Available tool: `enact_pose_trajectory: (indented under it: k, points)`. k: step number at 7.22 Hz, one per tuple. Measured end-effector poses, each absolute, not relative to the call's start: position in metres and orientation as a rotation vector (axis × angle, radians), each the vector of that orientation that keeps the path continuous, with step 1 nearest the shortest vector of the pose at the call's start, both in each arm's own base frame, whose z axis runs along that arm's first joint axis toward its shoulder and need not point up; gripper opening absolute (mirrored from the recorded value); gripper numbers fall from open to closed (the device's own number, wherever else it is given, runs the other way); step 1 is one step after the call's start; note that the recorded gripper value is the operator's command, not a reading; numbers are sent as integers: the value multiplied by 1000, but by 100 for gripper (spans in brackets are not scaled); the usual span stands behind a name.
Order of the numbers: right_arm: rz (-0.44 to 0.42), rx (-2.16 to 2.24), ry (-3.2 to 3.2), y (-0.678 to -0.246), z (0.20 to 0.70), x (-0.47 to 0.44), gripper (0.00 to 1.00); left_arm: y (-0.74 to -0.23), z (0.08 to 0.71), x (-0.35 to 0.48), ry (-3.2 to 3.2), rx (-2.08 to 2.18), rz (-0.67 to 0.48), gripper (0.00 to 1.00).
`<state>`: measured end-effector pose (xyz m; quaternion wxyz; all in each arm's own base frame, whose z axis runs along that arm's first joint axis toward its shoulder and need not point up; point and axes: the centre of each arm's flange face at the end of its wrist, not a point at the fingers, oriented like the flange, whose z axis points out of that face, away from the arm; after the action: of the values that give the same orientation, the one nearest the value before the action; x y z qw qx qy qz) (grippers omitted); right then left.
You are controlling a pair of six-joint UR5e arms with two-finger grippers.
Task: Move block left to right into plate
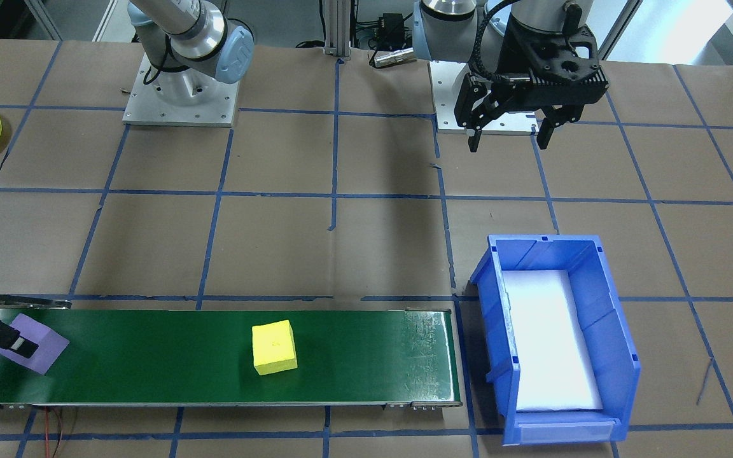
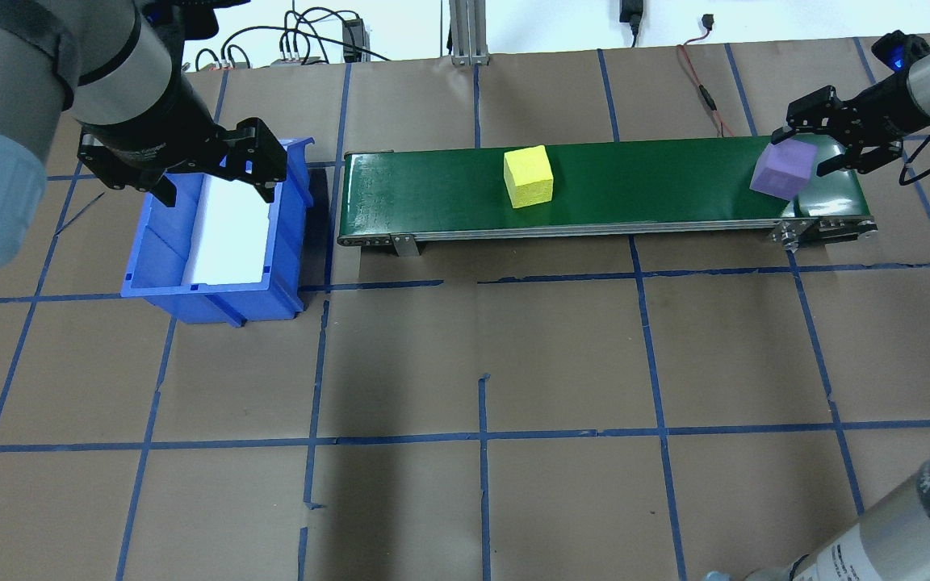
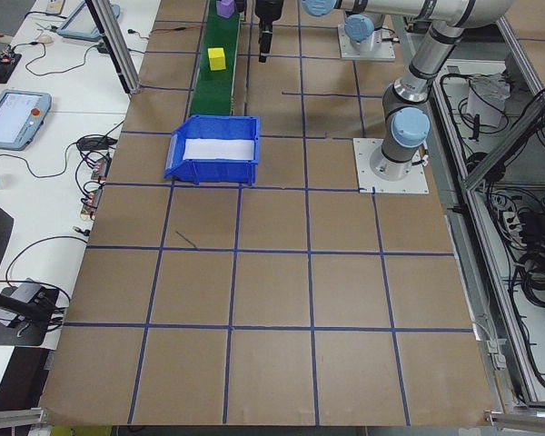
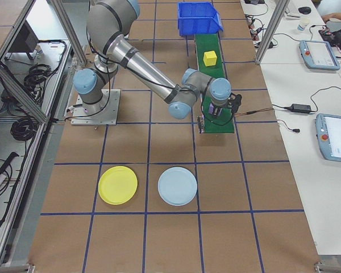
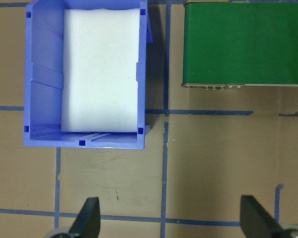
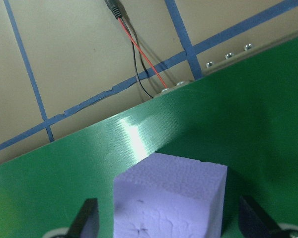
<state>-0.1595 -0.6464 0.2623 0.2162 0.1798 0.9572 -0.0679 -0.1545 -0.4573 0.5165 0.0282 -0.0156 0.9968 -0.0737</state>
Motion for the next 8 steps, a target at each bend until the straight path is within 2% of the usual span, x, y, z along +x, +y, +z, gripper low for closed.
enact_pose_trajectory:
  k: [4, 5, 7, 8]
  points:
    - [-179, 528, 2651, -648, 255, -161, 98, -460, 516, -150, 3075, -45, -233, 100]
    - [-180, 528, 2655, -648, 254, -161, 83, -462, 516, -146, 3072, -17, -236, 100]
    - [-173, 522, 2689, -647, 251, -164, 44, -470, 515, -122, 3070, 7, -225, 100]
    - [-163, 525, 2709, -645, 249, -165, 38, -474, 512, -113, 3082, -6, -212, 100]
